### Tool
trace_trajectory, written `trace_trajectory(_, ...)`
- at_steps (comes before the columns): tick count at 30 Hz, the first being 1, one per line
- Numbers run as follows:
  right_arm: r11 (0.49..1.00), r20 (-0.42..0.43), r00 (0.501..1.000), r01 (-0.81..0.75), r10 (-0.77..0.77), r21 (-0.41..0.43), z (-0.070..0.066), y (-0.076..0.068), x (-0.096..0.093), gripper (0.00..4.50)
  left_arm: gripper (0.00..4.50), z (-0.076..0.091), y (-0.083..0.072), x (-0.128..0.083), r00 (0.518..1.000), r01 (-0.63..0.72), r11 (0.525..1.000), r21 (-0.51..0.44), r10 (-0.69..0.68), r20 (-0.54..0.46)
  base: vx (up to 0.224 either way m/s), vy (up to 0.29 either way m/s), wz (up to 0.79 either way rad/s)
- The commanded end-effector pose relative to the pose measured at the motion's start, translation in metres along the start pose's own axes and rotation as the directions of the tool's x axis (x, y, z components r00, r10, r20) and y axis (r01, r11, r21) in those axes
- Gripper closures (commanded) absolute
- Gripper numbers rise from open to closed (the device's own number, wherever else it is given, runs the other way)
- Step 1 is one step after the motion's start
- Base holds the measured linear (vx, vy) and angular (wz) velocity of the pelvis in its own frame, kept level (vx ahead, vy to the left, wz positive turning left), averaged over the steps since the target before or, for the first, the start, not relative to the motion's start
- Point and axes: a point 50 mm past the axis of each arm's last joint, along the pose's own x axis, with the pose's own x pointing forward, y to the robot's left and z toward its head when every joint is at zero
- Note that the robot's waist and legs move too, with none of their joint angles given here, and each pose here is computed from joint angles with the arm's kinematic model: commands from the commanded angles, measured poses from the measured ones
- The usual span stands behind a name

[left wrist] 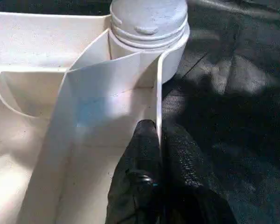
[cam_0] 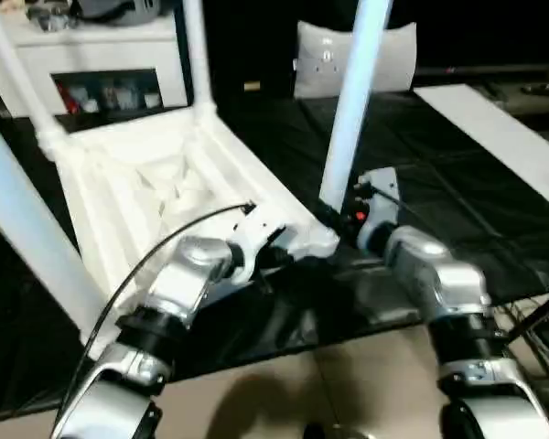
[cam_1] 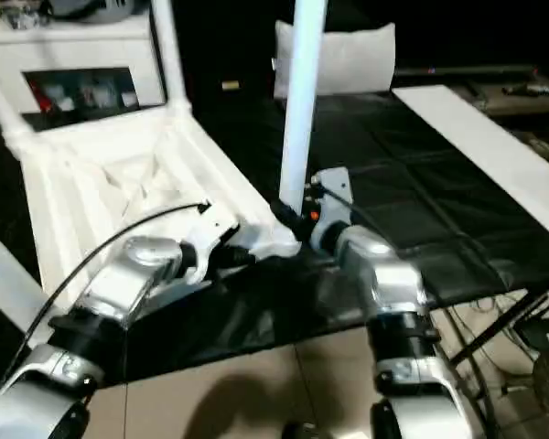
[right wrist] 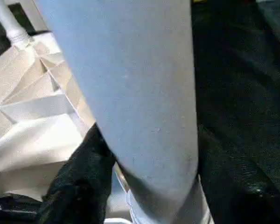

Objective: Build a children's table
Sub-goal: Rotate leg to tighten

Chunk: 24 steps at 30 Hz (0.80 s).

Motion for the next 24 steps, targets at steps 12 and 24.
trace_trajectory(12,0.943,-0.061,0.958,-0.287,0.281,-0.168,0.008,-0.035,-0.056,0.74,4.50,0.003,-0.003,-0.019,0.971,0.233,0.939,0.253,-0.241,0.000,0.000,0.000,0.00)
trace_trajectory(24,0.815,-0.219,0.828,-0.554,0.517,-0.170,0.004,-0.037,-0.088,0.90,4.50,-0.007,-0.006,-0.032,0.893,0.449,0.831,0.329,-0.428,-0.137,0.000,0.000,0.00)
